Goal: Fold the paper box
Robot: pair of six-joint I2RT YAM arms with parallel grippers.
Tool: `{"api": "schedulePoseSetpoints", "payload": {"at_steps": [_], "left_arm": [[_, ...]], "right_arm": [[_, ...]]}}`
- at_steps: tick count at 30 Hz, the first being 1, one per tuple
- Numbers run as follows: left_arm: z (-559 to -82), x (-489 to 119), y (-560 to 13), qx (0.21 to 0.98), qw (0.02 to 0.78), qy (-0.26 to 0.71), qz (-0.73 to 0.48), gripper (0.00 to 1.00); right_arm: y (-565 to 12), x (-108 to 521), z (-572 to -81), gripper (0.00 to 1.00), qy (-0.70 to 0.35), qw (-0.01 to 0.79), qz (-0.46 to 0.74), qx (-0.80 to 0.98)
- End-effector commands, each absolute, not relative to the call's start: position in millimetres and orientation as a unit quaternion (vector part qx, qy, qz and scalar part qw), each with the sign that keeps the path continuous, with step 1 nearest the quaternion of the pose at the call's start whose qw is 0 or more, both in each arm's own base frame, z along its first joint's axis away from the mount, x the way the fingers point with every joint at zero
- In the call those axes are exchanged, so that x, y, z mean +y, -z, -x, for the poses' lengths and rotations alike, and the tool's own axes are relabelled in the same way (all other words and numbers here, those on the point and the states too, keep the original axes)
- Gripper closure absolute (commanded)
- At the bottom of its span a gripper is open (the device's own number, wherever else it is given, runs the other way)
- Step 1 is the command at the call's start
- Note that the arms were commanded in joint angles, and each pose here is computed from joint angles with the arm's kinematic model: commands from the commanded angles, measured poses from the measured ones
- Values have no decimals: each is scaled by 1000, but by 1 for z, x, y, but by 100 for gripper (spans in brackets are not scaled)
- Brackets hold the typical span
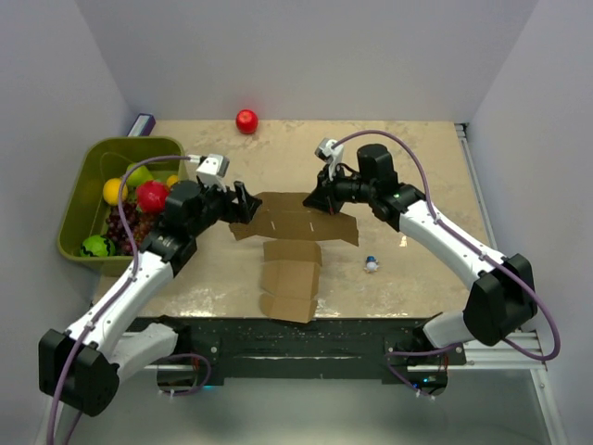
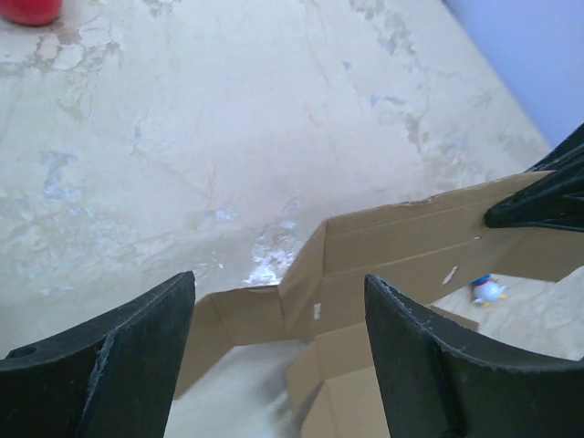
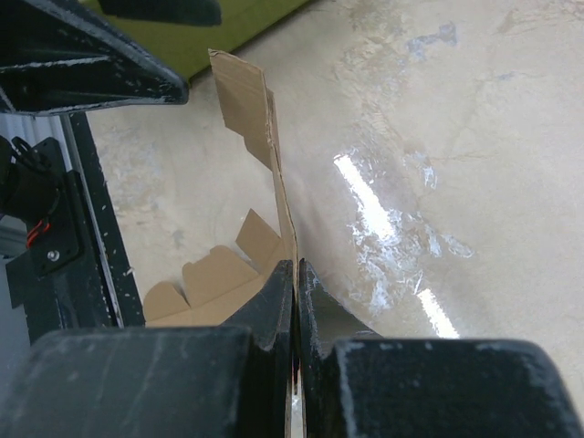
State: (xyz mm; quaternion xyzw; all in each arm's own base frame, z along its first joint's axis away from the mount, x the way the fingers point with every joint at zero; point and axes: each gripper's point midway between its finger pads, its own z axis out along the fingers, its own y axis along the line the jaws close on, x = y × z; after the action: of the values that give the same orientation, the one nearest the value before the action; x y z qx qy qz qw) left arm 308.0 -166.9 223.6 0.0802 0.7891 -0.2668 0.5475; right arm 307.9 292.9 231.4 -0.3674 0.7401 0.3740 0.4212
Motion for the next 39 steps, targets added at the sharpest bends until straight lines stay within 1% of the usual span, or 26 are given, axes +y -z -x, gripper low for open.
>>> {"api": "schedulePoseSetpoints", "payload": {"at_steps": [1,5,10,12,14,17,18,20,21,22,23,25,26,27,28,29,30,31,34,36,37,39], "left_arm": [[-314,-174,-219,805,519,241,-155,22],[-318,-183,-217,805,505,246,-193,27],[-323,-187,-214,803,498,239,-223,37],[-324,-190,-214,801,497,243,-230,41],[-325,-194,-210,802,489,251,-236,42],[-327,-199,-205,801,483,259,-241,49],[-329,-200,-207,798,488,261,-240,56],[-328,-203,-204,795,487,268,-243,66],[-328,-203,-204,795,487,270,-243,76],[-328,-203,-201,797,485,268,-242,80],[-328,-202,-199,798,484,266,-241,88],[-328,-197,-196,802,487,255,-233,96],[-330,-196,-197,799,495,251,-230,100],[-329,-193,-193,801,497,248,-223,100],[-331,-190,-193,802,503,239,-216,100],[-332,-188,-193,803,506,233,-211,100],[-333,-184,-195,804,512,226,-203,100],[-336,-178,-196,805,520,210,-192,100],[-338,-168,-199,807,537,190,-159,100],[-339,-167,-203,801,549,189,-143,100],[-340,-164,-203,802,555,177,-133,100],[-340,-162,-200,798,566,171,-116,100]], "right_arm": [[-249,295,-315,100,-370,444,380,723],[-248,295,-315,100,-370,442,382,722],[-244,297,-316,100,-372,436,386,723],[-242,298,-316,100,-374,433,388,723],[-241,298,-316,100,-373,431,389,723],[-240,298,-316,100,-373,429,390,724],[-239,299,-317,100,-374,427,391,725],[-237,299,-317,100,-373,424,390,727],[-238,299,-318,100,-373,426,389,727],[-237,298,-319,100,-371,425,388,729],[-238,298,-320,100,-371,426,384,730],[-238,297,-325,100,-361,431,372,738],[-237,295,-329,95,-356,433,357,747],[-239,293,-333,89,-348,439,349,751],[-241,292,-335,79,-348,439,331,759],[-240,288,-340,58,-338,440,308,773],[-245,287,-341,49,-335,444,298,776],[-247,283,-344,32,-328,449,284,781],[-262,275,-347,16,-326,462,228,793],[-276,270,-346,12,-336,473,179,795],[-280,270,-345,9,-353,465,141,800],[-285,271,-342,9,-377,460,101,797]]}}
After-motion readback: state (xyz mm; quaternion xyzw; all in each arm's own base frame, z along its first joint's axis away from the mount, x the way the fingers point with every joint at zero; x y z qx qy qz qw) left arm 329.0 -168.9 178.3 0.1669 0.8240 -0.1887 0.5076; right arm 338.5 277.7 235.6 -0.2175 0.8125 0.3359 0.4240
